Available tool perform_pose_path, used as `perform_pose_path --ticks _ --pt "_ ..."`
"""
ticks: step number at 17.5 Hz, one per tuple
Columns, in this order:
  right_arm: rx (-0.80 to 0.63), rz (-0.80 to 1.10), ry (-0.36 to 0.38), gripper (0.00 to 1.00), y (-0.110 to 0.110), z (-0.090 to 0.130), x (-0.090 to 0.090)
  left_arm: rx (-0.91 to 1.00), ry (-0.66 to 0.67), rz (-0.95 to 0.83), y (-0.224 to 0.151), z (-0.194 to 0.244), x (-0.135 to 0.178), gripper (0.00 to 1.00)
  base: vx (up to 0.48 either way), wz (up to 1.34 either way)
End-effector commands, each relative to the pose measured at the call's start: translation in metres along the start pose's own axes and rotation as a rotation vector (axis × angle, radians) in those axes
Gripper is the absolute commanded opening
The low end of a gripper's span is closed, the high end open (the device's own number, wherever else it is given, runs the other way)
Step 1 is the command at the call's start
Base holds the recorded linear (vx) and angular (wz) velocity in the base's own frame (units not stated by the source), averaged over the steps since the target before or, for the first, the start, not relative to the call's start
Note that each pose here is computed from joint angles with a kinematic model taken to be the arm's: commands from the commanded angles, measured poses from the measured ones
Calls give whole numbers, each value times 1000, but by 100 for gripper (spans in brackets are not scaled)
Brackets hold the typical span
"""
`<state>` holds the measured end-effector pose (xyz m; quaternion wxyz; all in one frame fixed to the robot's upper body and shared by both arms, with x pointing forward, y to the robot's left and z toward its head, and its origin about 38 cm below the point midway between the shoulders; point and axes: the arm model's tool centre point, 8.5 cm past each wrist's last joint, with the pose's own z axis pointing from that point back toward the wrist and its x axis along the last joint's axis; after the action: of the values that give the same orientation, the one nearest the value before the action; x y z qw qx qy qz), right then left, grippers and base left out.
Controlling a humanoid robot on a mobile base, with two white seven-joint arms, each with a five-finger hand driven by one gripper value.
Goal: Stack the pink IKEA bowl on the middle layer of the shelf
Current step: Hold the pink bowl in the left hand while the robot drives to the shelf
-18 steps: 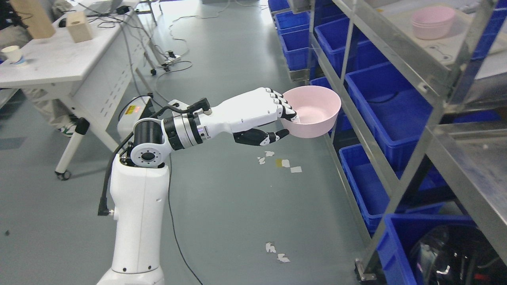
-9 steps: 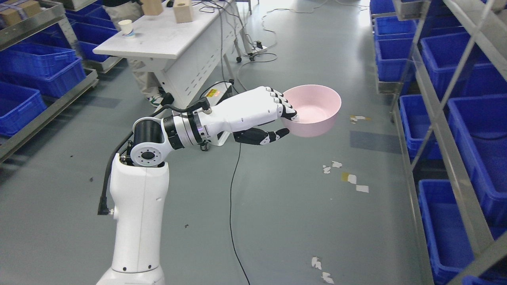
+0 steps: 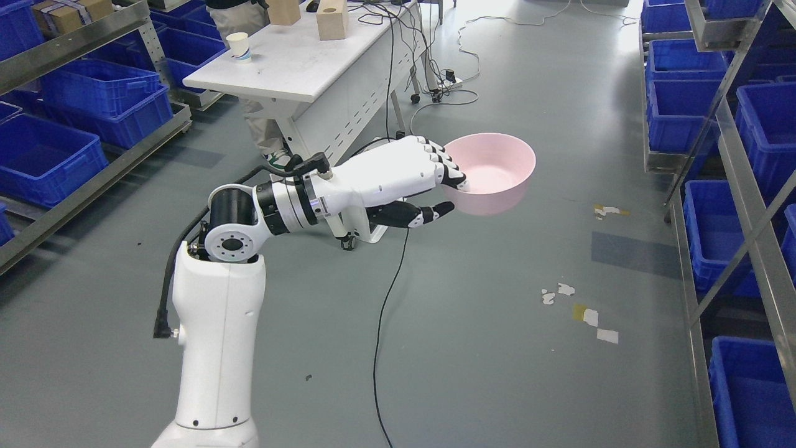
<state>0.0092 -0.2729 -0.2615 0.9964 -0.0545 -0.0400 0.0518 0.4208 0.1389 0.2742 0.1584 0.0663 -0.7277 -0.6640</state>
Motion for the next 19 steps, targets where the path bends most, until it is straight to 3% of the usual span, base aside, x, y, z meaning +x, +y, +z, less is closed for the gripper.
perform_pose_path --ticks 1,19 --pt "-16 2 6 100 -10 0 -9 -6 18 -5 1 7 -4 2 292 -187" --pt "-16 2 6 100 -10 0 -9 -16 14 -43 13 1 -4 2 351 -185"
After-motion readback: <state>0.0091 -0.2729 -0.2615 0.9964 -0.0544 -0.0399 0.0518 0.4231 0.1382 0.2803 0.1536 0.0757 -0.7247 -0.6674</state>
